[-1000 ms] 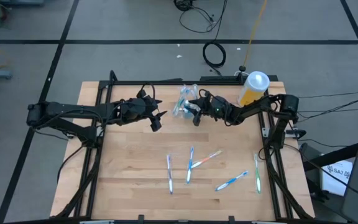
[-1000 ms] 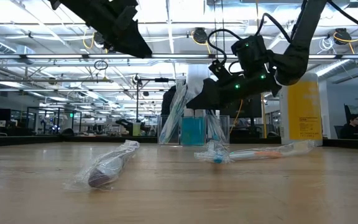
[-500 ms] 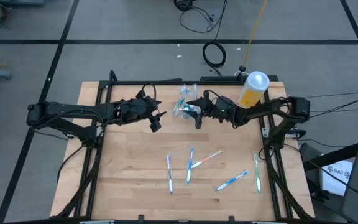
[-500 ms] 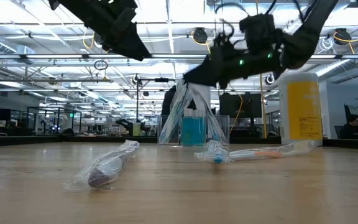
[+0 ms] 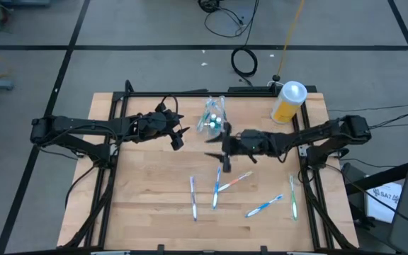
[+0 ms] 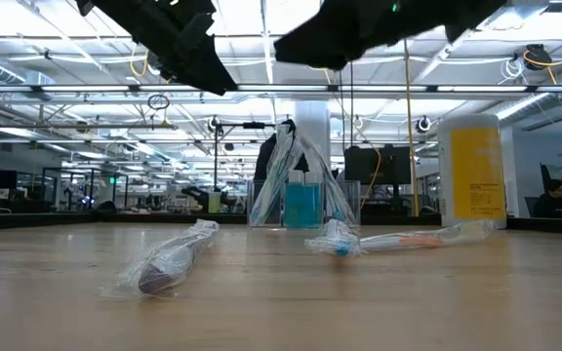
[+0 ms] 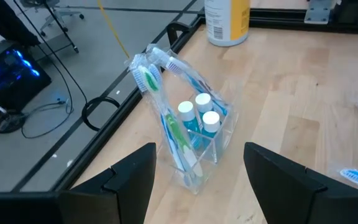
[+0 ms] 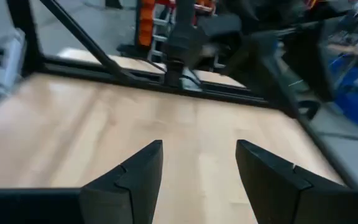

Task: Pick & Place toothbrushing station
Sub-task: Put the orange toothbrush into the transparent organizer

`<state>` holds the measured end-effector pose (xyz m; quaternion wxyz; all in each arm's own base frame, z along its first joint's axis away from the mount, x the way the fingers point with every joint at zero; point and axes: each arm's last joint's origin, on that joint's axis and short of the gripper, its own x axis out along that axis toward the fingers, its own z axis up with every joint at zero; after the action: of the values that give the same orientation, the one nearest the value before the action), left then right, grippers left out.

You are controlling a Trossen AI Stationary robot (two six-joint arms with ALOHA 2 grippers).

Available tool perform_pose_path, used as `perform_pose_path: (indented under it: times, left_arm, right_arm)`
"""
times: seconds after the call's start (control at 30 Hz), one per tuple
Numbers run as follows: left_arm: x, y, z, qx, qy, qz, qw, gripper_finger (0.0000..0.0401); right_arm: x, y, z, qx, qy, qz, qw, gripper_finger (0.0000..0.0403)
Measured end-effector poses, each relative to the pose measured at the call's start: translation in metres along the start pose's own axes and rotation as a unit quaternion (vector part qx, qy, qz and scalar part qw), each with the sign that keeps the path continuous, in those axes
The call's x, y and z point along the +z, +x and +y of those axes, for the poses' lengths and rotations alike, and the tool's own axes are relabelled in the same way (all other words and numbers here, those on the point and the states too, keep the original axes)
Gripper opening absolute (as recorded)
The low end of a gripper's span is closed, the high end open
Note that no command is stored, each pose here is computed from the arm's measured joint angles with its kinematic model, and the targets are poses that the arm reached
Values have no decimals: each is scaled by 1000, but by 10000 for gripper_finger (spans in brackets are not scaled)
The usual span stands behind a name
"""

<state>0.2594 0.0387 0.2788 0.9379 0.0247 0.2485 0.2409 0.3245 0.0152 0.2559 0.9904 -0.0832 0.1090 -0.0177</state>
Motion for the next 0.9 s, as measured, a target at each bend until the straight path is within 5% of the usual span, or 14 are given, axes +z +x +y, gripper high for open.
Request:
perform_pose_path:
  times: [0.23, 0.43, 0.6, 0.9]
  left_arm:
    - [-4, 0, -1, -13, 10, 22, 1000, 251]
    - [-18, -6, -7, -43, 35, 86, 995, 251]
    - [-24, -32, 2, -36, 4, 124, 992, 251]
    - [-43, -88, 14, -17, -41, 31, 999, 251]
  right_arm:
    - [-6, -4, 24, -49, 82, 58, 994, 199]
    - [-26, -11, 30, -95, 58, 161, 981, 199]
    - [-40, -18, 35, -75, 39, 241, 967, 199]
    - [-44, -18, 29, -82, 34, 257, 962, 199]
